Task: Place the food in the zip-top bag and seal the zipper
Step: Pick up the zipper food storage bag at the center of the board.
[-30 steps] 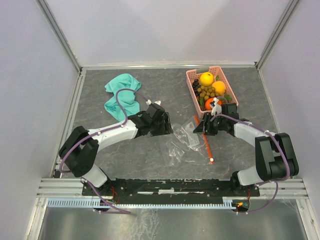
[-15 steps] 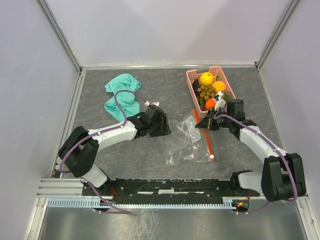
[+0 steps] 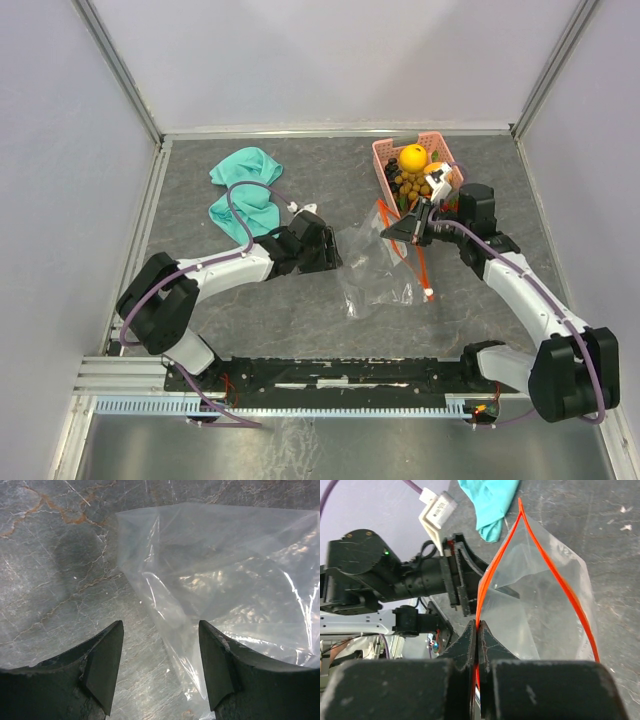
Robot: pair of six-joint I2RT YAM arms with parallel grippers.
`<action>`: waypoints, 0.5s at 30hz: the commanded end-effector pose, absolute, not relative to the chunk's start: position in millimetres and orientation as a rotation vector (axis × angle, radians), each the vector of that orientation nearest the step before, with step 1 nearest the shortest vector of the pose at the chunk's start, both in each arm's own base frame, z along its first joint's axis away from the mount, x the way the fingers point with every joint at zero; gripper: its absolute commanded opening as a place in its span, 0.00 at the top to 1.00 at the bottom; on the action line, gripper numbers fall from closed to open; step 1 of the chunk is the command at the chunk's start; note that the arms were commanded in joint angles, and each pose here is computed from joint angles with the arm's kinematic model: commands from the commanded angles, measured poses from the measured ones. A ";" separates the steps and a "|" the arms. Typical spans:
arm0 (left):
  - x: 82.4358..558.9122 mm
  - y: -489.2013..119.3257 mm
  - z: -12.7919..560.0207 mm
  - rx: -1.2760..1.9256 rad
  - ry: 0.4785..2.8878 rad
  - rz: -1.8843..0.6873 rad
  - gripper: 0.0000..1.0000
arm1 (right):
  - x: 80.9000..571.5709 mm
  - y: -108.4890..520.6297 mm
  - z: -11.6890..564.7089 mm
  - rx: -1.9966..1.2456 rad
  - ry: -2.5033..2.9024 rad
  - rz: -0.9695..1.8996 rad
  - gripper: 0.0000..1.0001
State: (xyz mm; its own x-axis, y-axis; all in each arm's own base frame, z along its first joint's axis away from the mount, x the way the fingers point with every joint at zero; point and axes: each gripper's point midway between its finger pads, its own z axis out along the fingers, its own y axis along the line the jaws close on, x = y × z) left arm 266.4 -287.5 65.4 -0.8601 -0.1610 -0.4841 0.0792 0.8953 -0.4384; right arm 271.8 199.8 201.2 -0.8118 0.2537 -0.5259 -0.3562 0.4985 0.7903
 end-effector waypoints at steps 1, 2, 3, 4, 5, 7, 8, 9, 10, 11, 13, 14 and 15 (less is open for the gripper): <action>283.5 -289.1 90.7 -0.038 2.418 -0.635 0.31 | 277.5 214.7 252.7 -0.206 2.012 1.315 0.98; 284.4 -289.4 96.8 -0.039 2.403 -0.644 0.31 | 277.2 215.8 251.8 -0.226 2.028 1.272 0.98; 285.0 -289.0 102.9 -0.041 2.389 -0.650 0.30 | 276.1 216.5 248.0 -0.251 2.053 1.224 0.98; 285.6 -287.4 109.6 -0.046 2.374 -0.652 0.29 | 273.4 217.0 244.2 -0.266 2.085 1.185 0.98; 286.3 -285.1 116.2 -0.051 2.361 -0.649 0.28 | 272.7 218.8 243.1 -0.291 2.095 1.147 0.98; 284.3 -280.6 129.6 -0.059 2.343 -0.649 0.27 | 273.4 220.5 245.0 -0.329 2.101 1.076 0.98; 283.4 -278.6 138.4 -0.063 2.331 -0.651 0.27 | 274.3 221.2 246.5 -0.344 2.104 1.040 0.98; 281.7 -274.8 148.8 -0.068 2.316 -0.654 0.27 | 276.4 220.6 248.3 -0.359 2.106 0.991 0.98; 280.9 -270.5 156.3 -0.078 2.304 -0.646 0.27 | 277.4 220.7 249.6 -0.374 2.108 0.946 0.98; 278.4 -264.5 162.3 -0.091 2.300 -0.632 0.27 | 278.1 221.7 254.7 -0.398 2.100 0.905 0.98; 278.0 -254.6 178.2 -0.122 2.266 -0.614 0.26 | 281.1 219.8 260.8 -0.430 2.092 0.818 0.98; 276.1 -248.7 184.3 -0.138 2.258 -0.601 0.26 | 282.4 219.2 264.0 -0.450 2.084 0.781 0.98; 275.4 -244.8 191.0 -0.151 2.245 -0.598 0.26 | 283.9 218.6 265.7 -0.464 2.080 0.742 0.98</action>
